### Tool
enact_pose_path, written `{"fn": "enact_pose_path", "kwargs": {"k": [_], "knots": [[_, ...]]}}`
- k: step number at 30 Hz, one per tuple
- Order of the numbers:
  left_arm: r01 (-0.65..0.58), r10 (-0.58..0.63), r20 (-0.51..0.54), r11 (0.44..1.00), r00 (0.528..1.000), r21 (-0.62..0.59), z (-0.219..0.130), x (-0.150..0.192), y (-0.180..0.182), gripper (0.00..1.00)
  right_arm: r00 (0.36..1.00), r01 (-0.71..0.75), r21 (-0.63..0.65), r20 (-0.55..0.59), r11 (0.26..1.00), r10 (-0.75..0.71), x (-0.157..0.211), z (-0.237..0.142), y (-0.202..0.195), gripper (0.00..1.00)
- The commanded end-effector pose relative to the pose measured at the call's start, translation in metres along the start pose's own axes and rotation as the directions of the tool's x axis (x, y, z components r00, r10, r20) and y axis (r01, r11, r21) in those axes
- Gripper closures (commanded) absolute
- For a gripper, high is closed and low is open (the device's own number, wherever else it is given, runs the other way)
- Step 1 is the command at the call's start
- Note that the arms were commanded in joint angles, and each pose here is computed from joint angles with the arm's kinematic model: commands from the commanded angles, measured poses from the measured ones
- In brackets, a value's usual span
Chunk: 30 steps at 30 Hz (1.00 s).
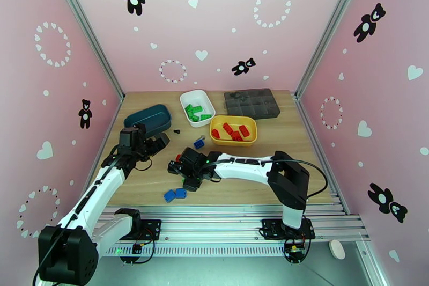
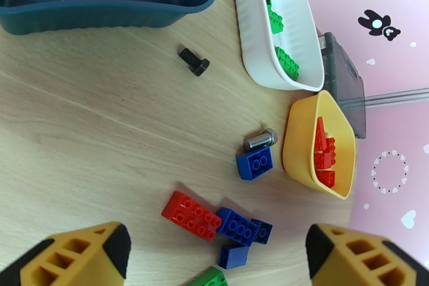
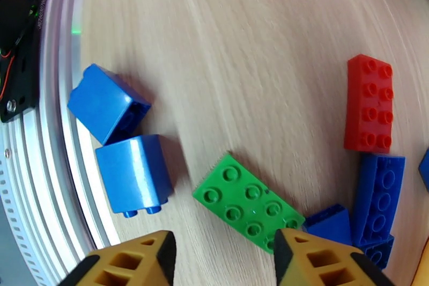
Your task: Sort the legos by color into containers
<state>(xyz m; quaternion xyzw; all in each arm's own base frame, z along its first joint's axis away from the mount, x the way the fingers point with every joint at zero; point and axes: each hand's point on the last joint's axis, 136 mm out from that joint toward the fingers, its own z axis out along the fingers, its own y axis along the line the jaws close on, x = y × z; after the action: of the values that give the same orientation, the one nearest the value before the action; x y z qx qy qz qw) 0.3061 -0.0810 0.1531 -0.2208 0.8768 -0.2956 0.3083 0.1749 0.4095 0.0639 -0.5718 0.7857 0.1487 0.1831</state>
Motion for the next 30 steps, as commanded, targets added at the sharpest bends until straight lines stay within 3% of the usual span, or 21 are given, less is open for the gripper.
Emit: {"fn": "enact_pose_path", "kwargs": {"k": [1, 4, 8, 15, 20, 23, 30], "knots": [[-0.01, 0.01, -0.001, 1.0, 1.0, 0.0, -0.004, -0.005, -0.004, 0.1, 0.964, -0.263, 0.048, 0.058, 0.964, 0.26, -0.011, -0.028, -0.005, 0.45], [-0.048, 0.049, -0.027, 0.999, 0.998, 0.003, -0.007, 0.003, -0.007, 0.16, 0.915, -0.392, 0.075, 0.131, 0.917, 0.381, -0.001, -0.051, -0.009, 0.42], [-0.216, 0.209, -0.132, 0.975, 0.969, -0.042, -0.002, 0.04, -0.017, 0.24, 0.851, -0.517, 0.146, 0.194, 0.843, 0.488, 0.034, -0.086, -0.029, 0.36], [-0.502, 0.461, -0.315, 0.863, 0.83, -0.059, 0.028, 0.125, -0.013, 0.32, 0.786, -0.607, 0.155, 0.26, 0.78, 0.56, 0.078, -0.124, -0.042, 0.31], [-0.603, 0.542, -0.373, 0.795, 0.753, -0.063, 0.04, 0.154, -0.002, 0.33, 0.764, -0.628, 0.132, 0.291, 0.767, 0.576, 0.087, -0.134, -0.041, 0.3], [-0.691, 0.608, -0.411, 0.719, 0.679, -0.076, 0.048, 0.168, -0.008, 0.32, 0.761, -0.632, 0.13, 0.293, 0.764, 0.579, 0.089, -0.133, -0.042, 0.29], [-0.786, 0.641, -0.516, 0.609, 0.568, -0.109, 0.07, 0.191, -0.006, 0.35, 0.761, -0.631, 0.135, 0.298, 0.764, 0.576, 0.089, -0.133, -0.043, 0.3]]}}
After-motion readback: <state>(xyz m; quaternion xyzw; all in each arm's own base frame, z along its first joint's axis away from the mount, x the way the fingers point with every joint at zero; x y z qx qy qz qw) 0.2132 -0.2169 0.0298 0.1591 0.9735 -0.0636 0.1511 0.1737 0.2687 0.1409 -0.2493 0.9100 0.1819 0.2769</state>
